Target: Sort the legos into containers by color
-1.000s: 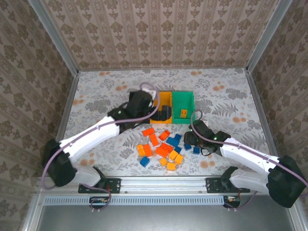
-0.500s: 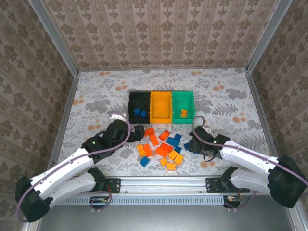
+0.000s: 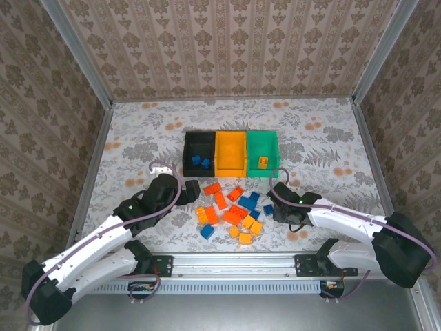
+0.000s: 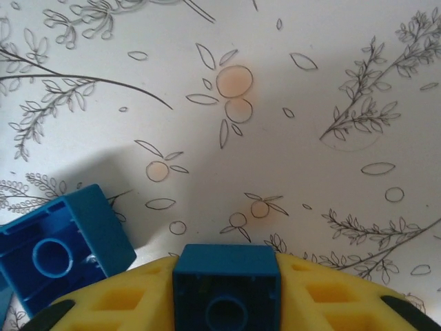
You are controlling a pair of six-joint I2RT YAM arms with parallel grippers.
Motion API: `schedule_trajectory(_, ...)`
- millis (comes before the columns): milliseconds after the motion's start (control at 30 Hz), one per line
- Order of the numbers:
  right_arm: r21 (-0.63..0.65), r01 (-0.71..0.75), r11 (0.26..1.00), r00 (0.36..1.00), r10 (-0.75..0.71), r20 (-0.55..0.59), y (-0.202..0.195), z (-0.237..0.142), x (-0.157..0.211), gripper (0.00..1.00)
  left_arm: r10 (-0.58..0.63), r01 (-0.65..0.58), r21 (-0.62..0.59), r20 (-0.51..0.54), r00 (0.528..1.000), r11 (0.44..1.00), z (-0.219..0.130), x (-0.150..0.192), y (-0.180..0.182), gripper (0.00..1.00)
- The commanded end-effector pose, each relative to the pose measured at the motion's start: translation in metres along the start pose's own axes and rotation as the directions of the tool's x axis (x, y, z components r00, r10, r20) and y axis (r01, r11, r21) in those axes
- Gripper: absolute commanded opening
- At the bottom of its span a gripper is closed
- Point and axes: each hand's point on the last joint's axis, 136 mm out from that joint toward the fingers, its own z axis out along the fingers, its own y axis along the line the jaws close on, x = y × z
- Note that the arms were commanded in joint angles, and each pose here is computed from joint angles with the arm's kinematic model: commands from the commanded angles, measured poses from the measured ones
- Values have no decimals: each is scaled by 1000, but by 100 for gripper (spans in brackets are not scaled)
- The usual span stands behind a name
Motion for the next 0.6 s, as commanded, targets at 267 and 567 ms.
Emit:
schedule_trajectory(267,-213,148,966,984,-121,132,75,-58,-60,25,-15,14,-82,-9,1000,997,-7,5,26,100)
schedule_trajectory(567,-366,344,865,928,-253,275,236,-85,-141,25,-41,35,-96,-68,997,995,-11,26,41,100)
